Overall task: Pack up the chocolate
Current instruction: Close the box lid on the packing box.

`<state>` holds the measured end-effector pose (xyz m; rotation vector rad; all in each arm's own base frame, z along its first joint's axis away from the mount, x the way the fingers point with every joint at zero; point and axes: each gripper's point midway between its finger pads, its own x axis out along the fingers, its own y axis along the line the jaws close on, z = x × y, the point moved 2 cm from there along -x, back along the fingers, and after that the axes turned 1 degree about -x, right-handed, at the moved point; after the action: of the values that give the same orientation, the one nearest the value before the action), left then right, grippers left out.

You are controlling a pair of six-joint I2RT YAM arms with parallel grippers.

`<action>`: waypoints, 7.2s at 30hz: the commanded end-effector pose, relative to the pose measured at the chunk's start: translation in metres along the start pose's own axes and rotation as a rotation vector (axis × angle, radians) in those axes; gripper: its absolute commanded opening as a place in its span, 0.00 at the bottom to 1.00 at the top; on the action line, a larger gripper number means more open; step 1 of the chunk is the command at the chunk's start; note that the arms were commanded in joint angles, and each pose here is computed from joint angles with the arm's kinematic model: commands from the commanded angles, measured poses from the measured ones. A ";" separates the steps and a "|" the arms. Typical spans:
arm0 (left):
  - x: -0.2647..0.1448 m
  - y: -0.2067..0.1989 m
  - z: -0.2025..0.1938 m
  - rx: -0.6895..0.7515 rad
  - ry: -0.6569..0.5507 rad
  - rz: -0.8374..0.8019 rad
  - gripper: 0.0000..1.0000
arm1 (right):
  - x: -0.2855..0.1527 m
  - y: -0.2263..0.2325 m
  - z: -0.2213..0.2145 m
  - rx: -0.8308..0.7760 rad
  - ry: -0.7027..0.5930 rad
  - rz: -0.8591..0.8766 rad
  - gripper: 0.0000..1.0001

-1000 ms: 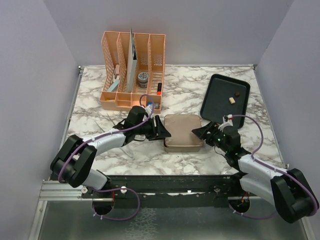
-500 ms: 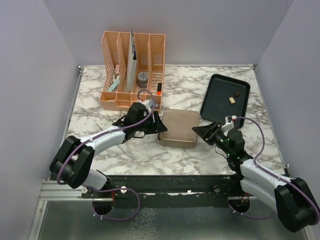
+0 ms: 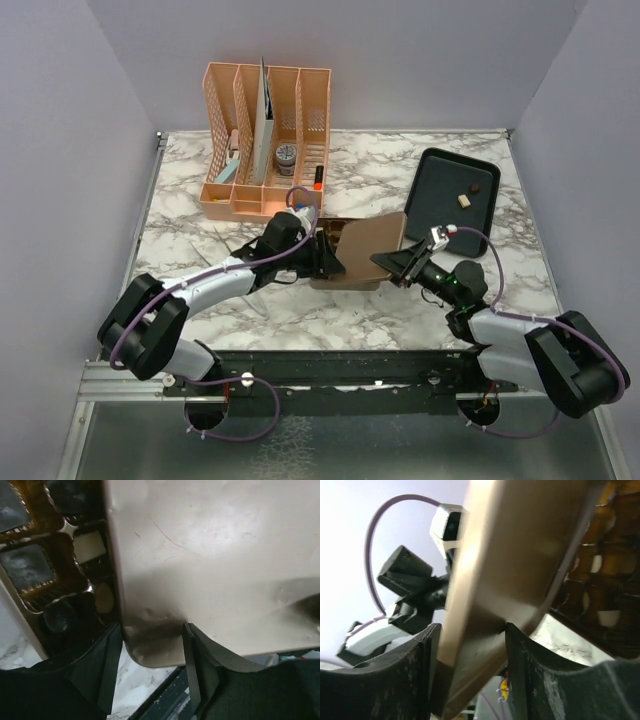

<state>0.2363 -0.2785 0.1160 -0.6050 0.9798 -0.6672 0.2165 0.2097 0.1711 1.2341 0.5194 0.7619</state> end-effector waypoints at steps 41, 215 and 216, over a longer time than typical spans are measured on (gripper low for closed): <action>-0.074 -0.032 0.073 0.001 -0.105 -0.164 0.71 | 0.015 0.044 0.004 -0.019 0.073 0.076 0.11; -0.014 0.049 0.027 0.078 0.076 0.160 0.49 | 0.003 -0.072 0.004 -0.466 0.252 -0.656 0.36; -0.014 0.049 0.025 0.079 0.082 0.163 0.49 | 0.001 -0.071 0.004 -0.466 0.246 -0.652 0.36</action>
<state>0.2703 -0.2343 0.1007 -0.4733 1.0561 -0.5871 0.2453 0.1903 0.0918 0.4841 0.8327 0.3542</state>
